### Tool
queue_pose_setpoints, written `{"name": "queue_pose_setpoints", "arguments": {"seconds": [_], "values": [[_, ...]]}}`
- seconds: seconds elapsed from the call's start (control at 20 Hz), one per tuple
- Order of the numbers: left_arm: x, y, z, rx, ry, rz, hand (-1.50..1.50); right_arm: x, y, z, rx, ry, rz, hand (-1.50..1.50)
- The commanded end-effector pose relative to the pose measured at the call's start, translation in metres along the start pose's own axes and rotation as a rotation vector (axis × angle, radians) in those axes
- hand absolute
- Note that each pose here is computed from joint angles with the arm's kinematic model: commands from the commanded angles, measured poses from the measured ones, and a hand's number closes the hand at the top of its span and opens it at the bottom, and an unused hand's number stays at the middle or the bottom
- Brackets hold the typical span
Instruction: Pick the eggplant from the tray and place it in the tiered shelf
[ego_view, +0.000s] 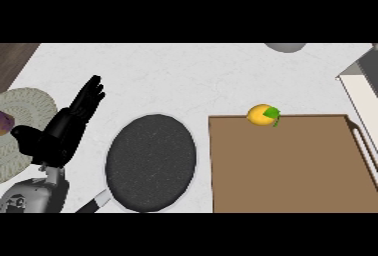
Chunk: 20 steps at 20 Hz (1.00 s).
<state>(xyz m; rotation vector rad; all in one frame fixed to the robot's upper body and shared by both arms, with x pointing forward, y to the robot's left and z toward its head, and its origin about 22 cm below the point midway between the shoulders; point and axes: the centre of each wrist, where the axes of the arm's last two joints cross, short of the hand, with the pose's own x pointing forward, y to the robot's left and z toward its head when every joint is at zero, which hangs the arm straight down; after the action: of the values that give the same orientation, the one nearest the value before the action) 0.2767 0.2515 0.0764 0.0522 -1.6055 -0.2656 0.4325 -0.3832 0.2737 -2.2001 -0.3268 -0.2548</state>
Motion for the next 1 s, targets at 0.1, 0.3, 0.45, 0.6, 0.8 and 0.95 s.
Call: {"name": "queue_pose_setpoints", "arguments": {"seconds": [0.1,0.3,0.45,0.6,0.8,0.95], "values": [[-0.002,-0.002,-0.003,0.03,0.001,-0.004,0.0,0.021,-0.032,-0.012,-0.039,0.034,0.192,1.5],[-0.005,0.001,0.005,0.013,0.002,0.007,0.0,0.024,-0.026,-0.004,0.011,-0.015,0.026,1.5],[-0.014,-0.002,0.008,0.018,0.01,0.011,0.0,0.023,-0.029,-0.012,0.045,-0.026,0.008,1.5],[-0.008,0.011,0.011,0.03,0.013,0.013,0.0,0.019,-0.02,-0.017,0.168,-0.045,0.066,1.5],[-0.015,0.003,0.014,0.047,0.018,0.004,0.0,0.019,-0.011,-0.01,0.344,-0.129,0.124,1.5],[-0.011,0.005,0.007,0.039,0.007,0.003,0.0,0.018,0.001,0.003,0.424,-0.145,0.132,1.5]]}}
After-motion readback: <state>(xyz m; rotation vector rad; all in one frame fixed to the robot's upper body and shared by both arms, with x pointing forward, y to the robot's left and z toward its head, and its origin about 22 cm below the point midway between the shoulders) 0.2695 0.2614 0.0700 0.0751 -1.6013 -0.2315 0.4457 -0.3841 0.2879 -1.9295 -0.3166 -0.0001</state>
